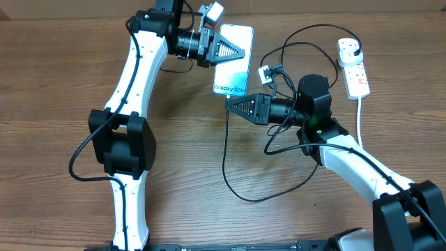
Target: Plug charger to phone and switch on socket
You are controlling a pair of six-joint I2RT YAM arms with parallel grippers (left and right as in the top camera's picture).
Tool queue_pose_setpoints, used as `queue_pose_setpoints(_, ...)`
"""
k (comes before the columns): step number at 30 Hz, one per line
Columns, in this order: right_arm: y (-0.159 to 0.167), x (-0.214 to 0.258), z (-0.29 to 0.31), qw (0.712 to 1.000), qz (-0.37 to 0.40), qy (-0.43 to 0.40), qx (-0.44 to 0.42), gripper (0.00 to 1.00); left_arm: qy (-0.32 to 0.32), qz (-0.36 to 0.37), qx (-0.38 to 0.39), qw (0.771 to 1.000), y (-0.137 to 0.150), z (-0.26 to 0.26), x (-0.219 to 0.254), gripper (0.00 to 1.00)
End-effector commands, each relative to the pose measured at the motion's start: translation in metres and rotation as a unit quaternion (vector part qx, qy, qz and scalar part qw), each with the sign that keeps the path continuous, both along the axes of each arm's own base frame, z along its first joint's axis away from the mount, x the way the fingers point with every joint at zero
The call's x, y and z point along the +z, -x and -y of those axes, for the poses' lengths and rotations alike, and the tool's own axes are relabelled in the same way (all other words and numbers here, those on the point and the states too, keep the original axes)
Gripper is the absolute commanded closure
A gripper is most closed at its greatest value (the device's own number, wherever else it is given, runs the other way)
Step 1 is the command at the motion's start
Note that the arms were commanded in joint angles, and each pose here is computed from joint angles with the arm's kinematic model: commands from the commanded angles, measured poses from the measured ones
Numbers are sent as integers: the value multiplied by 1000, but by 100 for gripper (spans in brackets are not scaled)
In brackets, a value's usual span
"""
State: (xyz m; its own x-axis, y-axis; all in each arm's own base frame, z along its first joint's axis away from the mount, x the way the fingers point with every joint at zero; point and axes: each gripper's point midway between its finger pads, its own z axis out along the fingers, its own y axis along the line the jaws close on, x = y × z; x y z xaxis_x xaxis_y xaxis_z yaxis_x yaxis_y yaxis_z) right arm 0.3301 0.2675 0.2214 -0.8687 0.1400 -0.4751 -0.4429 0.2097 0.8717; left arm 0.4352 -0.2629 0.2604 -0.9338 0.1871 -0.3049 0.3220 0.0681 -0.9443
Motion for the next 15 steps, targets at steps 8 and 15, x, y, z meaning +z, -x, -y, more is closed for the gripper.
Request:
queue_pose_setpoints(8, -11, 4, 6, 1000, 8, 0, -23, 96, 10, -2, -8, 1000, 7, 5, 14, 96)
queue_pose_setpoints(15, -18, 2, 9, 999, -14, -1, -49, 96, 10, -2, -9, 1000, 7, 5, 13, 95)
